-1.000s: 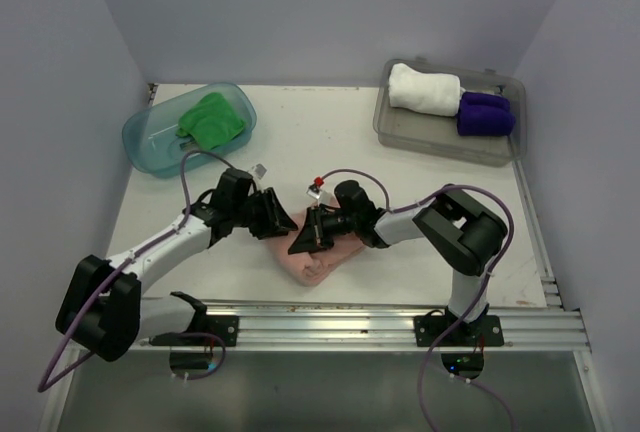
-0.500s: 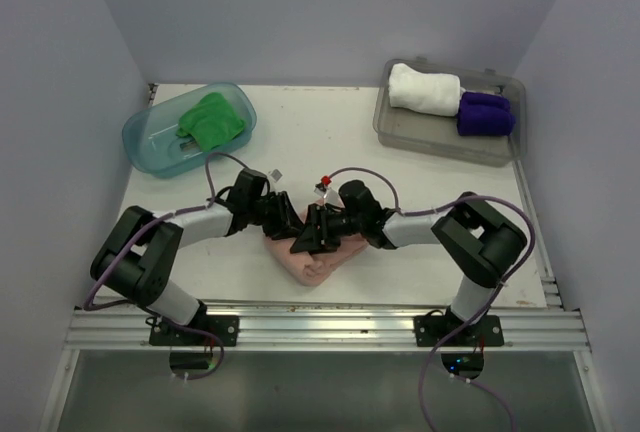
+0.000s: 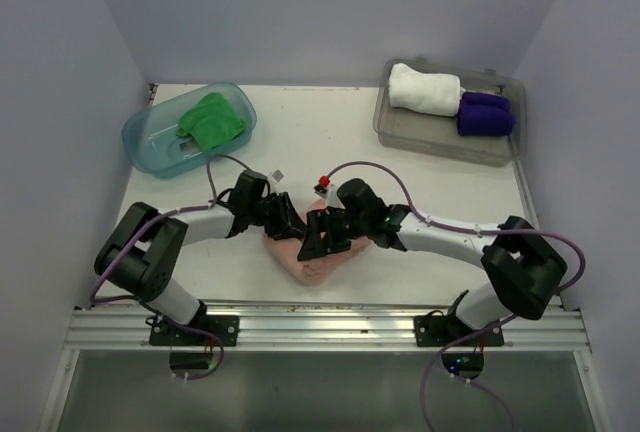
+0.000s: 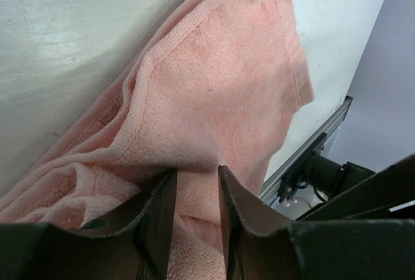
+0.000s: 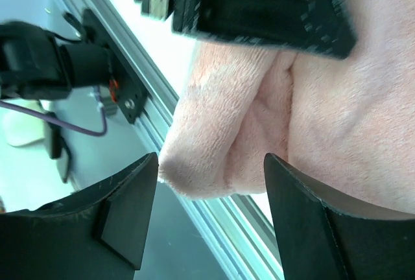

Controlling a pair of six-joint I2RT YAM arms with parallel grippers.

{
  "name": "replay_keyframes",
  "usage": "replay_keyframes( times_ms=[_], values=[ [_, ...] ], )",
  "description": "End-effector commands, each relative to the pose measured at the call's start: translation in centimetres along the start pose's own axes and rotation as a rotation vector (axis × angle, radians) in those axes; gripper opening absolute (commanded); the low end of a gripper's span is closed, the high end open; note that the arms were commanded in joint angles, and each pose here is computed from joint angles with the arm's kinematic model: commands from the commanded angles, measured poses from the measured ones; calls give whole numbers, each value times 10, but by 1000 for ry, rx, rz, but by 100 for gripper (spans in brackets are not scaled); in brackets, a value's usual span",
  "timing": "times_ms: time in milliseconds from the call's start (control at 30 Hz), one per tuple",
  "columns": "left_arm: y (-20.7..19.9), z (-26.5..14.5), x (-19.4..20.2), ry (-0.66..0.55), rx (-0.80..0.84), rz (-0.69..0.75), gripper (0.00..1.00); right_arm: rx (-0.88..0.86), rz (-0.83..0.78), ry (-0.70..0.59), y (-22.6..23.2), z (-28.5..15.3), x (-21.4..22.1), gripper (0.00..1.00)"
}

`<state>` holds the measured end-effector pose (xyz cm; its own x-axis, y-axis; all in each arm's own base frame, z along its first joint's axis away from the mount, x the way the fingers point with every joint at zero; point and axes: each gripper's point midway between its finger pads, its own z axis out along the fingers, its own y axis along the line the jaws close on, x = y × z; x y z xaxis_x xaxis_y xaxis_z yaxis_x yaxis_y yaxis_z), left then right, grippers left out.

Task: Roll the towels
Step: Roll the towel

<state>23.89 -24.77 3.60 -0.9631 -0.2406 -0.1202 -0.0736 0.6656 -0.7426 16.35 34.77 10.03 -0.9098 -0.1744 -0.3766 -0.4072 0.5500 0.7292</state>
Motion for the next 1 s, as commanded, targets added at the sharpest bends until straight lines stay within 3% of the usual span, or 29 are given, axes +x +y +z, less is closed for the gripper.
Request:
replay_keyframes(
  times_ms=[0, 133, 433, 533, 667, 700, 733, 967],
  values=[
    [40, 8, 20, 39, -118, -39, 36, 78, -108, 11, 9, -5, 2, 70],
    [41, 8, 22, 46, -115, -44, 36, 156, -215, 43, 15, 7, 14, 70],
    [40, 7, 23, 51, -108, -40, 36, 238, -259, 28, 5, 17, 6, 67],
    [40, 6, 25, 51, -104, -45, 35, 225, -239, 54, 1, 26, 12, 60],
    [38, 4, 26, 50, -101, -50, 35, 153, -174, 67, 1, 38, 21, 26],
    [36, 3, 25, 46, -98, -43, 35, 144, -149, 72, -4, 38, 26, 9],
    [32, -1, 23, 36, -93, -36, 35, 94, -113, 48, 2, 40, 20, 3],
    [5, -30, 3, -43, -125, 18, 38, -49, 40, -16, -6, 29, 6, 0]
  ],
)
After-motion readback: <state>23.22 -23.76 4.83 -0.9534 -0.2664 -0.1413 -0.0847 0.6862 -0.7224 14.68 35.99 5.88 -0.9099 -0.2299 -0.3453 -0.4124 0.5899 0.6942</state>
